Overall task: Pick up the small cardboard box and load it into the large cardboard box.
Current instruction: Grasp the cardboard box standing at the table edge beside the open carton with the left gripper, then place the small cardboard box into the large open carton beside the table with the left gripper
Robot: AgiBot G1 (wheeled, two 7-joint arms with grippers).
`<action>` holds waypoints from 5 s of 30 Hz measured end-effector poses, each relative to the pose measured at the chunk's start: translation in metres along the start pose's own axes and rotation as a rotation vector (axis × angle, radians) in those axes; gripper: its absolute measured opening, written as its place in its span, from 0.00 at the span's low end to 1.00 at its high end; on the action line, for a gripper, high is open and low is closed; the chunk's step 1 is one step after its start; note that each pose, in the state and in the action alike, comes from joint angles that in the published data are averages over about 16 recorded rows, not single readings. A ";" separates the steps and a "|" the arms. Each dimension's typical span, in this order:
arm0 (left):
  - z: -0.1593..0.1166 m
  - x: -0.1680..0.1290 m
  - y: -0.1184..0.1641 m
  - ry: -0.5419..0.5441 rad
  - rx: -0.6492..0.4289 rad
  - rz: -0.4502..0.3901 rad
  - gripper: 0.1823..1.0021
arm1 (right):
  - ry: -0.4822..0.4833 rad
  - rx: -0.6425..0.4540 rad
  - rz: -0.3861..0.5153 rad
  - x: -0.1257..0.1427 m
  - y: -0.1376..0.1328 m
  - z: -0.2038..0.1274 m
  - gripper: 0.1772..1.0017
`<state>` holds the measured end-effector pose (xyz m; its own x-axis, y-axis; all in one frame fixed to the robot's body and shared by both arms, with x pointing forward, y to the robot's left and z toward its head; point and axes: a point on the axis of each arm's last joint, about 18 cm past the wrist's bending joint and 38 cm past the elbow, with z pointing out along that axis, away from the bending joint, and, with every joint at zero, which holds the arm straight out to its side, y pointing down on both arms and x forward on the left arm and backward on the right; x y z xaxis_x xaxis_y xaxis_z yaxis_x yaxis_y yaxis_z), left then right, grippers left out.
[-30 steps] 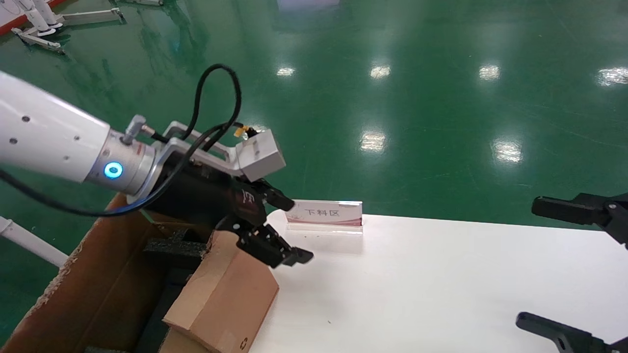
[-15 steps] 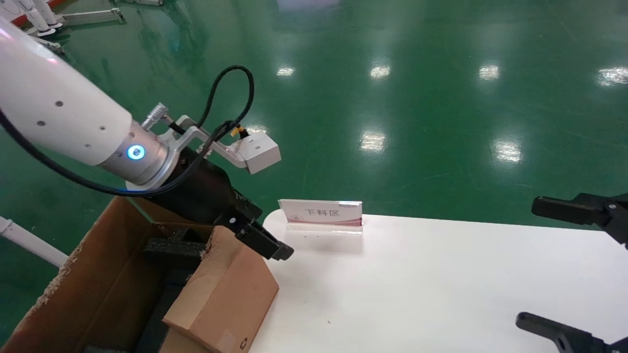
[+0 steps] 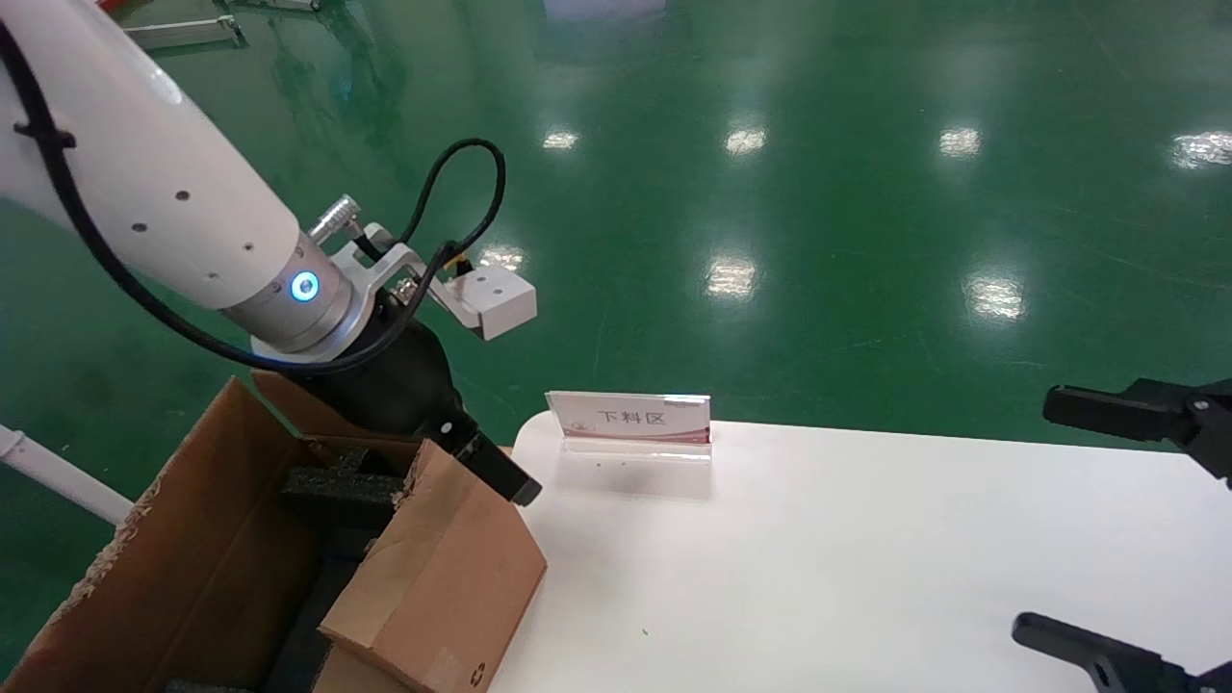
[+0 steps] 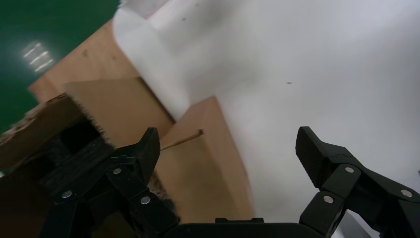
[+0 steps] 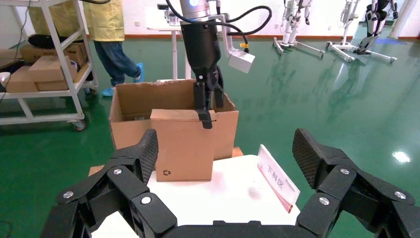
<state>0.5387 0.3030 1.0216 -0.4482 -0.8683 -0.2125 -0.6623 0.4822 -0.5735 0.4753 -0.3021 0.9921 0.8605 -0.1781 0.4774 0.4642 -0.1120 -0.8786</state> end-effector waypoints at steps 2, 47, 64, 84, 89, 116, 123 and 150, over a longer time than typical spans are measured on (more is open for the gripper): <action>0.000 -0.001 -0.001 -0.016 -0.010 -0.009 0.99 | 0.000 0.000 0.000 0.000 0.000 0.000 0.99; 0.038 -0.002 0.033 -0.074 -0.229 -0.160 0.99 | 0.000 0.000 0.000 0.000 0.000 0.000 0.99; 0.041 -0.002 0.035 -0.068 -0.240 -0.167 0.99 | 0.000 0.000 0.000 0.000 0.000 0.000 0.99; 0.041 -0.002 0.035 -0.067 -0.242 -0.168 0.86 | 0.001 0.000 0.000 0.000 0.000 0.000 0.73; 0.041 -0.002 0.035 -0.067 -0.241 -0.168 0.72 | 0.001 0.000 0.000 0.000 0.000 0.000 0.63; -0.033 -0.025 0.010 0.049 0.144 -0.187 0.30 | 0.001 0.000 0.000 0.000 0.000 0.000 0.04; -0.081 -0.046 0.015 0.071 0.380 -0.196 0.27 | 0.001 0.000 0.000 0.000 0.000 0.000 0.00; -0.163 -0.095 0.036 -0.255 0.527 0.005 0.27 | 0.001 0.000 0.000 0.000 0.000 0.000 0.21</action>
<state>0.4598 0.4216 1.1499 -0.2485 -0.8982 -0.3626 -0.2432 0.4202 -0.8742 0.4754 -0.3023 0.9921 0.8606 -0.1787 0.4770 0.4638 -0.1119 -0.8788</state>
